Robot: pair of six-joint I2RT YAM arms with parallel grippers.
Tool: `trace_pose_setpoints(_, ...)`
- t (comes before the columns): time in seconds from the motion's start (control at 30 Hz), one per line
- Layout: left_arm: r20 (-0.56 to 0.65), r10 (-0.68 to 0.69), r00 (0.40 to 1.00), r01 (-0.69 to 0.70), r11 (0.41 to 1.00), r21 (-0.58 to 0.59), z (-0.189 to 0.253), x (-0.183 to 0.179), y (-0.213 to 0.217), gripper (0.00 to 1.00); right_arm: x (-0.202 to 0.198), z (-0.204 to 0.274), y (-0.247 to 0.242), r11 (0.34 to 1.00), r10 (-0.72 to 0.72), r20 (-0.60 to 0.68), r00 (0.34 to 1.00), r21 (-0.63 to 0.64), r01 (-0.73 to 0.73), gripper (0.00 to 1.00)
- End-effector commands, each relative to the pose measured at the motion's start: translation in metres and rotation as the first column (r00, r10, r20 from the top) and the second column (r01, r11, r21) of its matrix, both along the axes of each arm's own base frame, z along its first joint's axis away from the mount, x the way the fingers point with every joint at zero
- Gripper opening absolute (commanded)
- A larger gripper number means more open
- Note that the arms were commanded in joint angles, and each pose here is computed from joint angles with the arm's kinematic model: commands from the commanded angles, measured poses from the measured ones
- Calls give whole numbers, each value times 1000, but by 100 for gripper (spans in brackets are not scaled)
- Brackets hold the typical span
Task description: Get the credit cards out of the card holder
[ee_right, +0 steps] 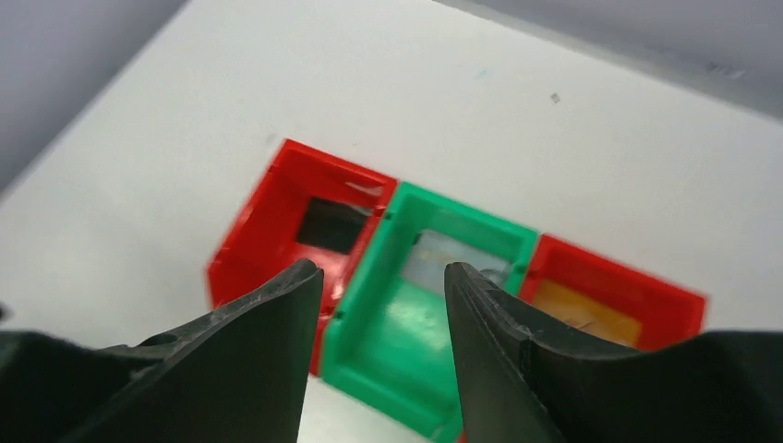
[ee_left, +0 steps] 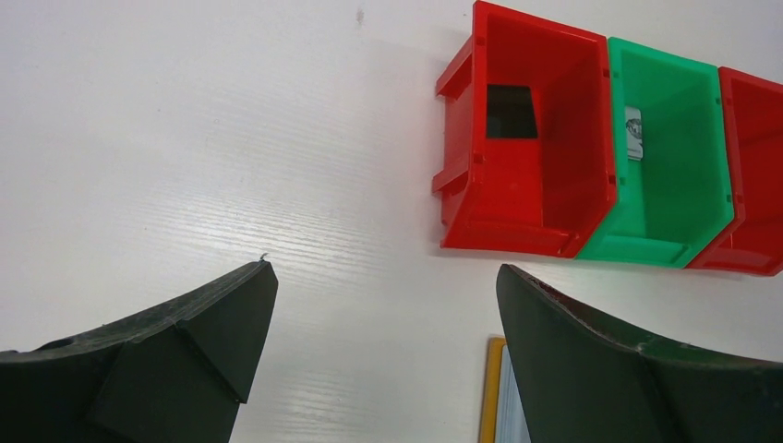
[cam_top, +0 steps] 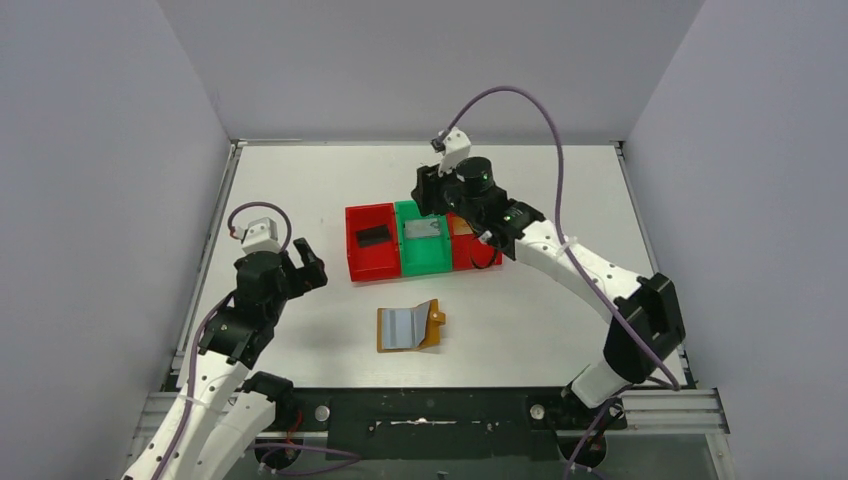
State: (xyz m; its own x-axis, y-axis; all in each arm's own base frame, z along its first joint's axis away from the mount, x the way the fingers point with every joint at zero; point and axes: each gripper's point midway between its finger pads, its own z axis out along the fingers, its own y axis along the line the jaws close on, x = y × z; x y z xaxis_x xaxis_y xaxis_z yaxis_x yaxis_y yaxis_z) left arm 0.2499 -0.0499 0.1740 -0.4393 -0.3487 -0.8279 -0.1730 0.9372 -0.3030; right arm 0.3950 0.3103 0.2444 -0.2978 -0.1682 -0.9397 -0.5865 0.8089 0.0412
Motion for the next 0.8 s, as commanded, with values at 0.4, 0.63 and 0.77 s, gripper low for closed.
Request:
trace_pose_setpoints(0.4, 36, 40, 999, -41, 999, 12, 13, 9, 8, 92, -175, -122, 78, 946, -239, -499, 833, 76, 316, 54)
trace_pose_setpoints(0.63, 39, 57, 998, -57, 998, 13, 13, 9, 11, 92, -187, -163, 69, 926, -367, -501, 784, -117, 359, 54)
trace_pose_setpoints(0.77, 40, 53, 998, -53, 999, 11, 13, 9, 10, 92, -191, -177, 69, 927, -370, -518, 771, -152, 343, 55)
